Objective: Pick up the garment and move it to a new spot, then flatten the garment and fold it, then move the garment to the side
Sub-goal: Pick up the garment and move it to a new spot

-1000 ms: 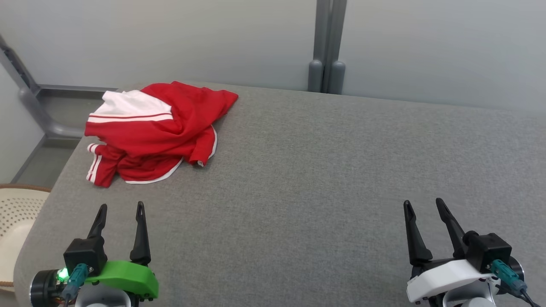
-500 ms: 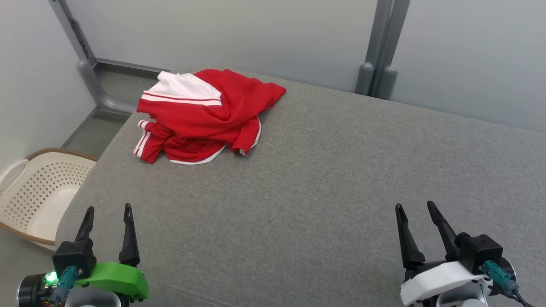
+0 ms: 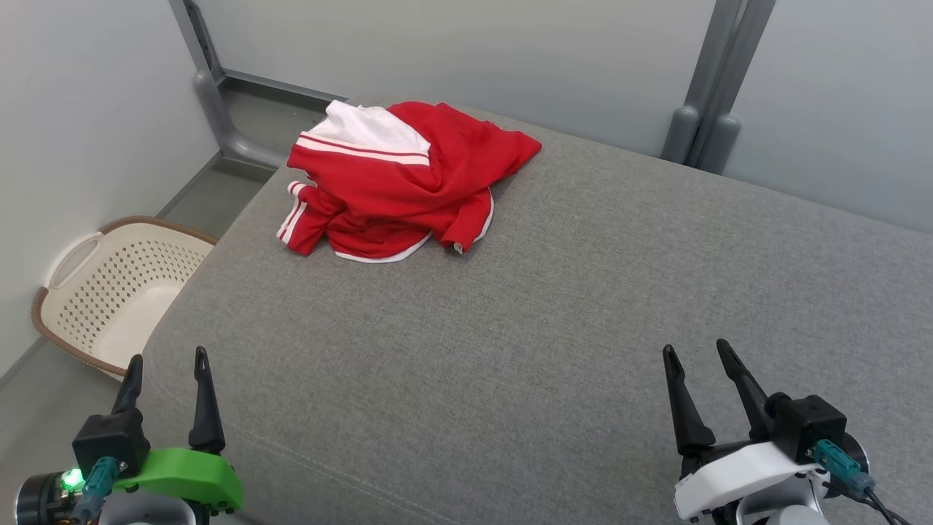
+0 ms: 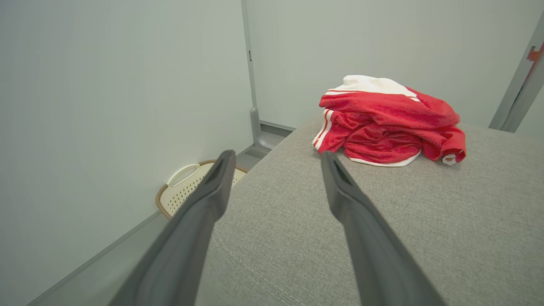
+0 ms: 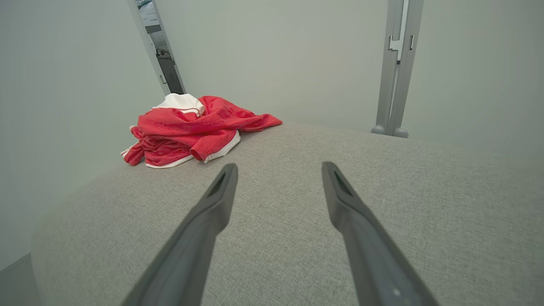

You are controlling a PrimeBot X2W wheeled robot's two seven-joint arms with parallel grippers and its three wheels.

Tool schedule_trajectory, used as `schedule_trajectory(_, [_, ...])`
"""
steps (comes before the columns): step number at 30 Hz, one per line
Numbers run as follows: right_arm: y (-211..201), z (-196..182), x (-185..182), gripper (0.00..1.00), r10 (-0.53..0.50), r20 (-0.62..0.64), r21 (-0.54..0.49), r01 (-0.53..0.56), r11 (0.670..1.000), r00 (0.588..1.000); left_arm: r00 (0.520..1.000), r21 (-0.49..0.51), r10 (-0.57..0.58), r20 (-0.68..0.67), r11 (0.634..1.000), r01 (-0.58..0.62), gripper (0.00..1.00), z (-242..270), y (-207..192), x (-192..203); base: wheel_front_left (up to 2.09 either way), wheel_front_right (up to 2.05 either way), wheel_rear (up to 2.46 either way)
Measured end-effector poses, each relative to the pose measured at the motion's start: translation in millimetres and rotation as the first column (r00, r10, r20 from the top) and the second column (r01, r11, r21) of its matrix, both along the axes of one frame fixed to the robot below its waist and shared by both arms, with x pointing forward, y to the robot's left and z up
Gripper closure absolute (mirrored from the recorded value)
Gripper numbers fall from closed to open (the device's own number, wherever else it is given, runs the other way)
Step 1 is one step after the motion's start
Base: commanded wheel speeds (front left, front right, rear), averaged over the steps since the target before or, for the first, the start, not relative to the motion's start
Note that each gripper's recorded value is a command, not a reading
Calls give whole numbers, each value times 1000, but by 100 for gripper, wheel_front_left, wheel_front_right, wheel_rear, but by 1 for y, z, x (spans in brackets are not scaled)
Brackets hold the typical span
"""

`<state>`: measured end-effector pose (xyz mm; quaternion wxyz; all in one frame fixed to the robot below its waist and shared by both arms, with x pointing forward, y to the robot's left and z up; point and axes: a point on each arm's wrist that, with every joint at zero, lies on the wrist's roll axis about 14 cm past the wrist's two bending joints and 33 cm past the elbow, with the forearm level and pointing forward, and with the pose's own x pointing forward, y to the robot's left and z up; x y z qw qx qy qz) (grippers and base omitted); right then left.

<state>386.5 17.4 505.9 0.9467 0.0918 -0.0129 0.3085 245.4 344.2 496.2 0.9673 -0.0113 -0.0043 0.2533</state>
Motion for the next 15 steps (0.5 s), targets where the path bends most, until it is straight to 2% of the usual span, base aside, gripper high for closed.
schedule_trajectory(15, [5,-4,3,0,13,-10,-1,-13,1000,1000,1000,-8,20,-12,1000,-20,0,-4,1,-1,0,0,0])
